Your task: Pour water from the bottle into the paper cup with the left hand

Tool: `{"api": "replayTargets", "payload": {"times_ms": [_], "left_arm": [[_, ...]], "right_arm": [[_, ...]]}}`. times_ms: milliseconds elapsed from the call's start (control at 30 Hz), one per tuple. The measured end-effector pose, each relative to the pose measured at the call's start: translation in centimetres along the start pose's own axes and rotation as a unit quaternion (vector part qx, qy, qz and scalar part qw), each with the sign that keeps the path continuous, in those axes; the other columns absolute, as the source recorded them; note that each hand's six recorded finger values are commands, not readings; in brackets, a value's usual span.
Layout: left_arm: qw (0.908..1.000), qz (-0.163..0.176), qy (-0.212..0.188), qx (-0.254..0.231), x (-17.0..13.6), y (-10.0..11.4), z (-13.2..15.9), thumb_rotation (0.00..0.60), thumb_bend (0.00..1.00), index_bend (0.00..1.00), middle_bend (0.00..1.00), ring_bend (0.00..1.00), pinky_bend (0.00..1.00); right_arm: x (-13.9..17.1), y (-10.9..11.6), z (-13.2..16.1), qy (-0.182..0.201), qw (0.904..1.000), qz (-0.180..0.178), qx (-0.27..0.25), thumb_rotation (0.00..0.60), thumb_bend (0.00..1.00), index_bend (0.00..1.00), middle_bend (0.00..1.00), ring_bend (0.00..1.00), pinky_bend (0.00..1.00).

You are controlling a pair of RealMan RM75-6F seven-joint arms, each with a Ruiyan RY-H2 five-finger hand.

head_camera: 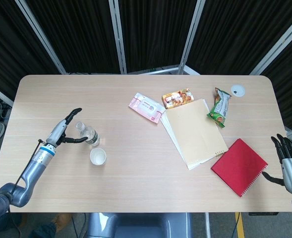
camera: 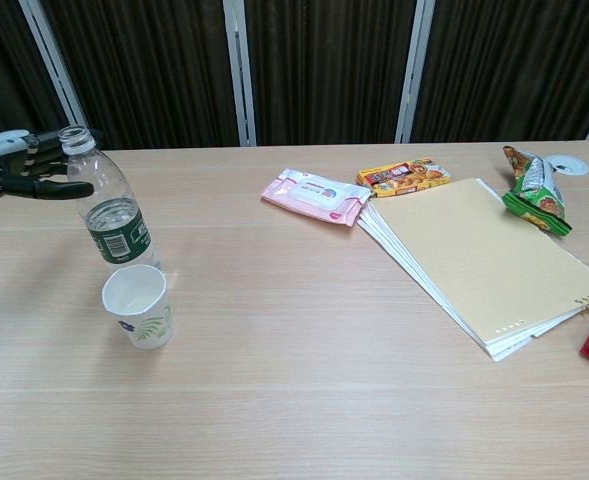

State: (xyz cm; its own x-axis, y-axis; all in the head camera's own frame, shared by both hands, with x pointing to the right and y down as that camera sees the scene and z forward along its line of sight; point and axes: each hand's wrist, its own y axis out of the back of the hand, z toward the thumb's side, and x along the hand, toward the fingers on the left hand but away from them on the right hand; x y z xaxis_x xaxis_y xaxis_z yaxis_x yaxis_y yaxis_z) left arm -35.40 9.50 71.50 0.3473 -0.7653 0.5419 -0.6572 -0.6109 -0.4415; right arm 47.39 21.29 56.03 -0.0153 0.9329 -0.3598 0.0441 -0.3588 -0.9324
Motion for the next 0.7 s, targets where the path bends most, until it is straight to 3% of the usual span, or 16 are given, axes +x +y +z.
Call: {"api": "replayTargets", "payload": {"times_ms": [233,367,467,633,700], "left_arm": [[0.9974,-0.014,-0.008,0.071,-3.7,1.6,0.1,0.405,0.02,0.0,0.0,0.0,0.0],[0.991,-0.002,-0.009,0.134,-6.1,3.3,-0.2,0.401,0.0,0.0,0.0,0.0,0.0],[0.9842,0.029,-0.013,0.174,-7.6,4.5,-0.1,0.426,0.0,0.0,0.0,0.0,0.0],[0.9645,0.1,-0.015,0.244,-10.8,6.4,0.7,0.576,0.0,0.0,0.0,0.0,0.0],[0.9551,0.126,-0.01,0.268,-12.4,6.8,1.4,0.599,0.0,0.0,0.0,0.0,0.0]], "right_arm": [[0.6,1.1,0.6,0.013,0.9997,-0.012,-0.014,0.6,0.0,0.0,0.0,0.0,0.0],[0.8,1.5,0.9,0.019,0.9995,-0.015,-0.019,0.6,0.0,0.0,0.0,0.0,0.0],[0.9,1.8,1.1,0.023,0.9993,-0.02,-0.021,0.6,0.0,0.0,0.0,0.0,0.0],[1.2,2.6,1.2,0.026,0.9991,-0.029,-0.019,0.6,0.0,0.0,0.0,0.0,0.0],[1.3,2.9,1.3,0.027,0.9989,-0.033,-0.017,0.6,0.0,0.0,0.0,0.0,0.0]]}}
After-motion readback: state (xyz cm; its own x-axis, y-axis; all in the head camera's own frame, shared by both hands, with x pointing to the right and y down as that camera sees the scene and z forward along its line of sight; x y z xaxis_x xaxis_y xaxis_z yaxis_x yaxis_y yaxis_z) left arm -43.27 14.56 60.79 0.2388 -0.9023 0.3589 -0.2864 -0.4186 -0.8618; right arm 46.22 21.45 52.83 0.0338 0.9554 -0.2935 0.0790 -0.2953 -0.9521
